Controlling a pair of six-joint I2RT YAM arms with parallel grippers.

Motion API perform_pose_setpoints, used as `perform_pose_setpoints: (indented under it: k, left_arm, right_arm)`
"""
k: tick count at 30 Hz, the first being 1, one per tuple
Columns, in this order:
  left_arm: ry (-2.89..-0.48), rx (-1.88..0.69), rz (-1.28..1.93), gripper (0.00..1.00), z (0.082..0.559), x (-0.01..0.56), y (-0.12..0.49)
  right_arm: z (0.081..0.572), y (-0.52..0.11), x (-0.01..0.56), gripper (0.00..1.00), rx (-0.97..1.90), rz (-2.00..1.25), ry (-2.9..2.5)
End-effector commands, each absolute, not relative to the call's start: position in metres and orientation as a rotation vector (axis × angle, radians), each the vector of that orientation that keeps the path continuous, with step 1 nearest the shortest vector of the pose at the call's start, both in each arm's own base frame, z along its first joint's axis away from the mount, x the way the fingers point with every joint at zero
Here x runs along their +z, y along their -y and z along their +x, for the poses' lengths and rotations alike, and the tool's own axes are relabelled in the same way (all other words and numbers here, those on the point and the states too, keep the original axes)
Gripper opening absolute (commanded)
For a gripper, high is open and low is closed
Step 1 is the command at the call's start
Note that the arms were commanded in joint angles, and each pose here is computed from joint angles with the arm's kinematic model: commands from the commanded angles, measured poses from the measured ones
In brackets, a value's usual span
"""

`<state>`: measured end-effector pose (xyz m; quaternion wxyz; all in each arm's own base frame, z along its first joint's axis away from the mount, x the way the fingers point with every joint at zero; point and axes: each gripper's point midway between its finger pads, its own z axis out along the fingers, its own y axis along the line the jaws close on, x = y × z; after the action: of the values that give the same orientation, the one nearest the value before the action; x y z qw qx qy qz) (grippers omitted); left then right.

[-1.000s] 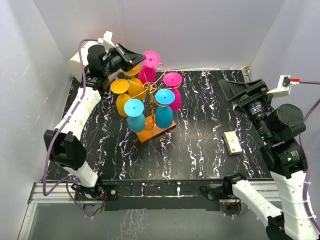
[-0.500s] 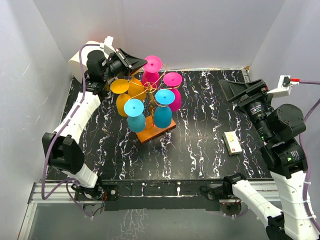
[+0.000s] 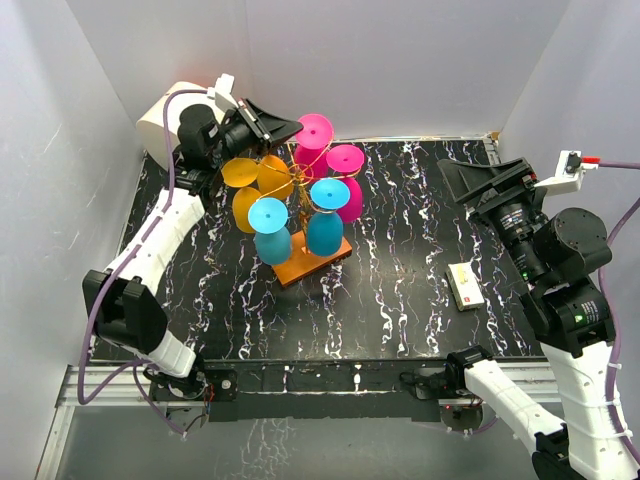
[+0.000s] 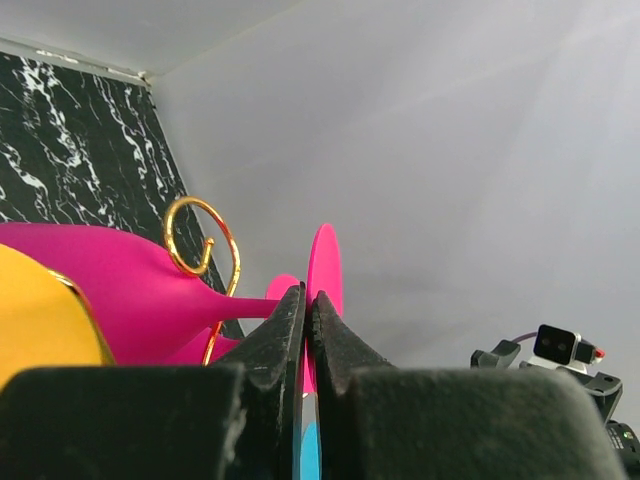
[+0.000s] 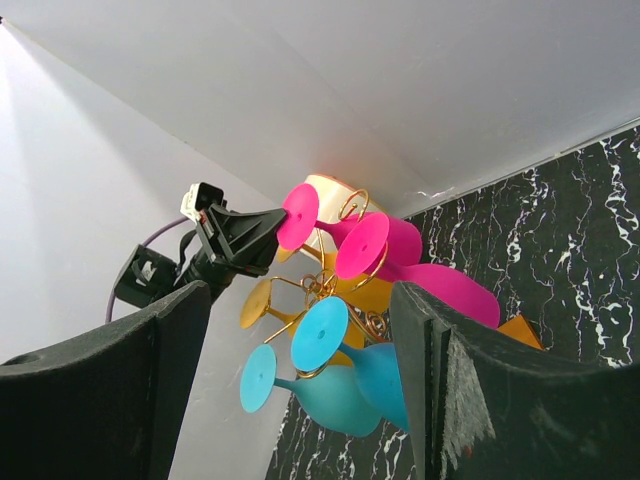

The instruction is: Place the wine glass upside down on the wine glass rack

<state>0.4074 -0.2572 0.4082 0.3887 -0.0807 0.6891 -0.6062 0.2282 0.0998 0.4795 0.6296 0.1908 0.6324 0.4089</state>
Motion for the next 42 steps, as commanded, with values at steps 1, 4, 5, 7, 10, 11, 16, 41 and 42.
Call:
perform_pose_setpoints:
  k: [1,4,5,7,10,11,16,41,42]
  left_arm:
    - [-1.672,-1.588,-0.13,0.0,0.388,0.438,0.268]
    - [-1.66,-1.589,-0.112,0.0,0.389,0.443,0.276]
    - [-1.657,-1.593,-0.102,0.0,0.39,0.444,0.278]
    - [-1.652,-1.6,-0.091,0.0,0.393,0.447,0.283]
    - [-1.652,-1.595,-0.09,0.0,0.399,0.447,0.285]
    - [-1.655,-1.592,-0.093,0.0,0.402,0.446,0.286]
    - [-1.662,-1.583,-0.109,0.0,0.411,0.442,0.288]
    - [-1.686,-1.39,-0.171,0.0,0.443,0.426,0.278]
    - [-1.686,-1.384,-0.172,0.0,0.443,0.426,0.277]
  right_arm:
    - [0.227,-0.096,0.49,0.71,0.93,0.43,-1.399]
    - [0.227,-0.095,0.49,0.71,0.927,0.433,-1.4]
    - [0.227,-0.096,0.489,0.71,0.926,0.433,-1.402]
    - [0.228,-0.096,0.49,0.71,0.927,0.432,-1.402]
    - [0.227,-0.096,0.49,0.71,0.926,0.432,-1.4]
    - [0.227,-0.095,0.49,0.71,0.924,0.434,-1.4]
    - [0.227,-0.094,0.492,0.71,0.922,0.437,-1.396]
    - [0.223,-0.091,0.492,0.71,0.914,0.446,-1.392]
    - [0.224,-0.091,0.492,0.71,0.913,0.448,-1.393]
